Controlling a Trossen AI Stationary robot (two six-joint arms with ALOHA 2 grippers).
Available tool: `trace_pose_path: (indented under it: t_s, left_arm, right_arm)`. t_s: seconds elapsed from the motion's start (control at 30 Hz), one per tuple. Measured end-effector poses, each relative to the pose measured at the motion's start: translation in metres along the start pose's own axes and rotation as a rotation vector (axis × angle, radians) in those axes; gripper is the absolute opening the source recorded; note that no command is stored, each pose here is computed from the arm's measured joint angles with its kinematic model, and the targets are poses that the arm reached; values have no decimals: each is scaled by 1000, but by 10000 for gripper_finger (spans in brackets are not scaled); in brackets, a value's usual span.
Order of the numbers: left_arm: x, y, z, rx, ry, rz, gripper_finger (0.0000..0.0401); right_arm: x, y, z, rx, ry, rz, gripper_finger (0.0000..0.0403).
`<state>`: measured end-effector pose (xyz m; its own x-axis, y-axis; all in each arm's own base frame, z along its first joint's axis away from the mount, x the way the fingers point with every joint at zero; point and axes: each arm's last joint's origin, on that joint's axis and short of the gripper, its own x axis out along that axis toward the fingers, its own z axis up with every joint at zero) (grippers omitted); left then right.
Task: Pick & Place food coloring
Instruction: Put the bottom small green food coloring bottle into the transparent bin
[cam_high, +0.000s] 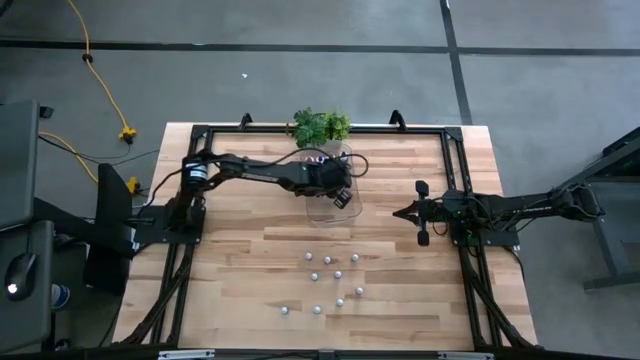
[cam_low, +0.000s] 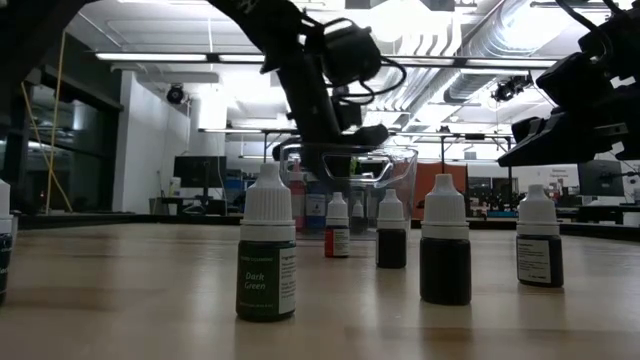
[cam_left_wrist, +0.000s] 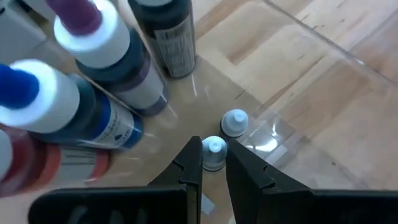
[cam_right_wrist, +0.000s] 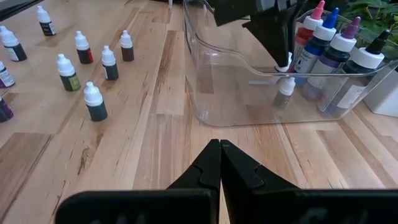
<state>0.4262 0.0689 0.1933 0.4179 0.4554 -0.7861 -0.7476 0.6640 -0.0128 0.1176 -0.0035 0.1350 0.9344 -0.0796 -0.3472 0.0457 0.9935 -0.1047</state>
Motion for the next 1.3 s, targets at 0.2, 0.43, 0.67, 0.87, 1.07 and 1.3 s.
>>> trace_pose_path:
  t_s: [0.2,0.43,0.67,0.87,1.07,1.3]
  left_arm:
    - [6,2,-3,-87,-10,21,39]
    - [10,7,-3,-175,-35,58,39]
    - [11,7,0,-238,-64,62,39]
    - [23,6,-9,-215,-31,78,39]
    - [28,2,-8,-236,-35,36,41]
    - [29,1,-7,-233,-33,9,65]
  right_arm:
    - [0,0,0,0,0,0,0]
    - [0,0,0,0,0,0,0]
    - [0,0,0,0,0,0,0]
    - [0,0,0,0,-1,0,0]
    - [0,0,0,0,0,0,0]
    - [0,0,0,0,1,0,0]
